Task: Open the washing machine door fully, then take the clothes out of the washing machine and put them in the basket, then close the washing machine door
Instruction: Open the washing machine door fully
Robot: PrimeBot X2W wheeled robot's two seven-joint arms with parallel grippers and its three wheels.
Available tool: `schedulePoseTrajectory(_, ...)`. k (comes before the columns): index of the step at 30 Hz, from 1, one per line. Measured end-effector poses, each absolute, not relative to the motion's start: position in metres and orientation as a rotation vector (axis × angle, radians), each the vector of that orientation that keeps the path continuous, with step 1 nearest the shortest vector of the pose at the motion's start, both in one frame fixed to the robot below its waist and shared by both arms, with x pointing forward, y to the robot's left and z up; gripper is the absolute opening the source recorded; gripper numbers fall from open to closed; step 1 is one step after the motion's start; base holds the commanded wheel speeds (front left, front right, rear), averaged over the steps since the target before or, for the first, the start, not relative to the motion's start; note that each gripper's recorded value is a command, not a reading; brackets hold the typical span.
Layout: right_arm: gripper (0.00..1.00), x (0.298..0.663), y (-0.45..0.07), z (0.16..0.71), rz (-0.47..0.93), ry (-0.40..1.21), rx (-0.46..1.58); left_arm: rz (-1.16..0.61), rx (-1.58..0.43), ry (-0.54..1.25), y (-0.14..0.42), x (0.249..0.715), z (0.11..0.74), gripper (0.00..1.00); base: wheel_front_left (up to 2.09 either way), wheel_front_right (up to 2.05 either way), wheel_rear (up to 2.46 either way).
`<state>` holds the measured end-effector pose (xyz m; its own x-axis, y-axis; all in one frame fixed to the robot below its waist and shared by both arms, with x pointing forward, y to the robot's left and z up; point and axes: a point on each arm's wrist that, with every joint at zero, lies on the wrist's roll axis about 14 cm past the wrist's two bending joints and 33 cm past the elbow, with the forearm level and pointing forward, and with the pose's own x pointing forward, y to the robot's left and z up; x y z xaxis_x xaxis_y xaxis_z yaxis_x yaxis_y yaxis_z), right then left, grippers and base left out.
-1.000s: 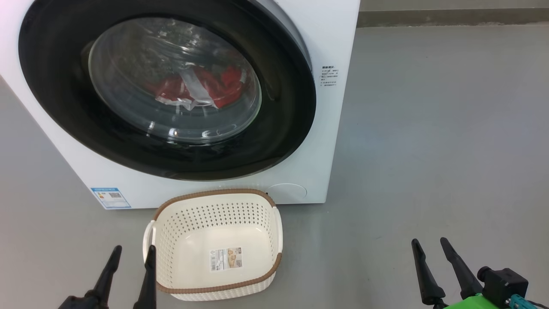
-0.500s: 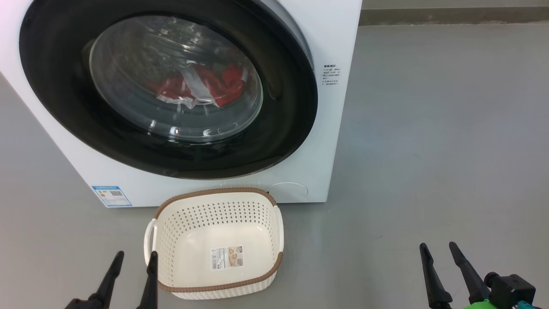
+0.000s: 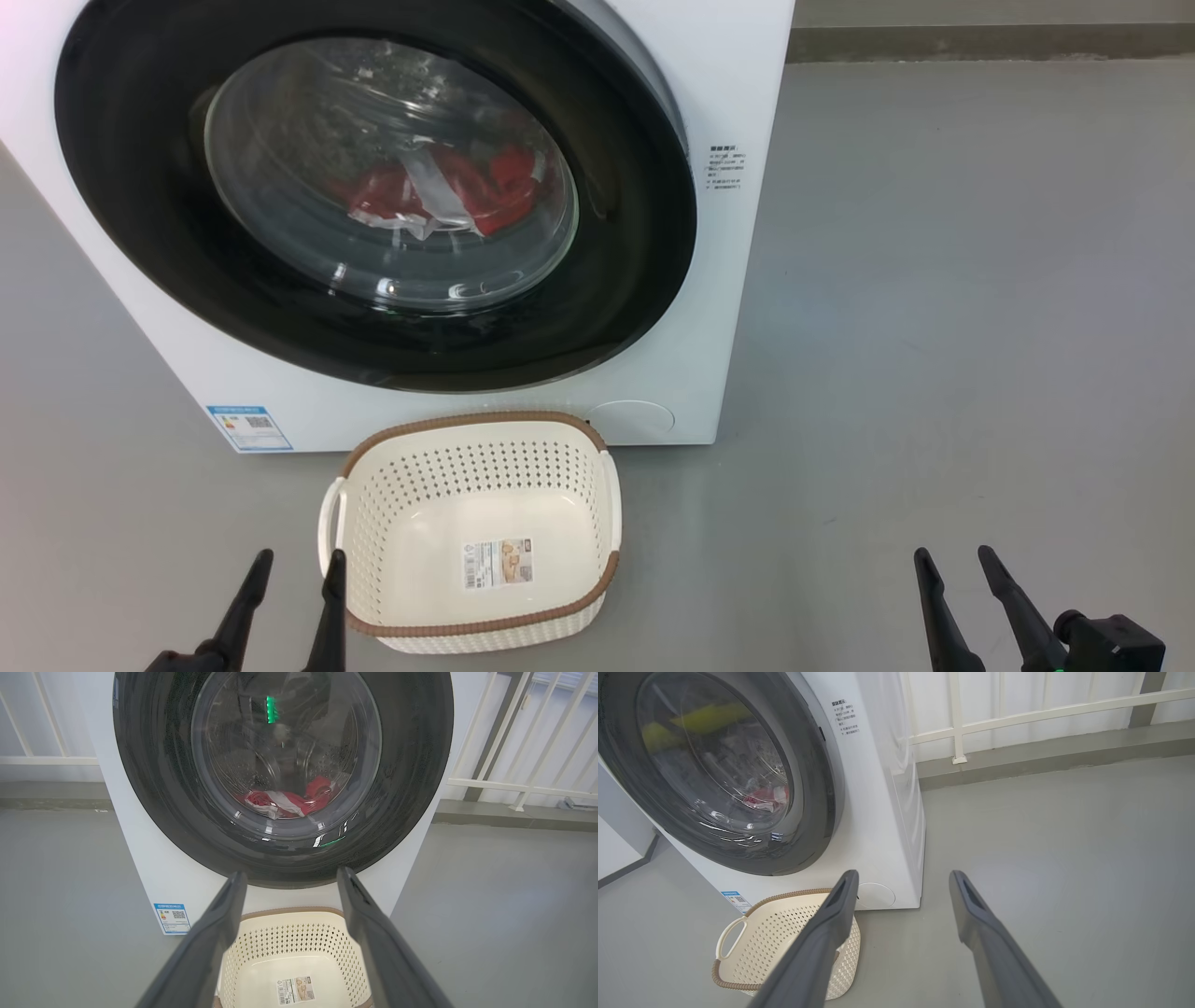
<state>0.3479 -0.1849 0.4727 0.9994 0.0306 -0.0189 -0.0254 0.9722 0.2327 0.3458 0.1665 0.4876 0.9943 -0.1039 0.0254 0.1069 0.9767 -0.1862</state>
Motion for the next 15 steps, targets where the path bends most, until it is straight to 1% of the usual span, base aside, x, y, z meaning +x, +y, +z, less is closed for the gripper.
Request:
schedulePoseTrajectory(4,1.0,0.348,-0.183,0.474,0.032,0.017,0.236,-0.105,-0.189,-0.018,0.167,0.345,0.488,1.0,0.0,0.0,0.0)
schedulePoseTrajectory(6,0.42,0.349,-0.182,0.476,0.036,0.012,0.238,-0.105,-0.189,-0.02,0.167,0.345,0.489,1.0,0.0,0.0,0.0)
schedulePoseTrajectory(7,0.0,0.349,-0.181,0.477,0.038,0.008,0.25,-0.104,-0.188,-0.02,0.167,0.345,0.489,1.0,0.0,0.0,0.0)
schedulePoseTrajectory(9,0.0,0.354,-0.179,0.482,0.042,-0.008,0.264,-0.104,-0.189,-0.019,0.167,0.345,0.489,1.0,0.0,0.0,0.0)
schedulePoseTrajectory(15,0.0,0.384,-0.174,0.528,0.059,-0.151,0.384,-0.105,-0.192,-0.014,0.166,0.346,0.487,1.0,0.0,0.0,0.0)
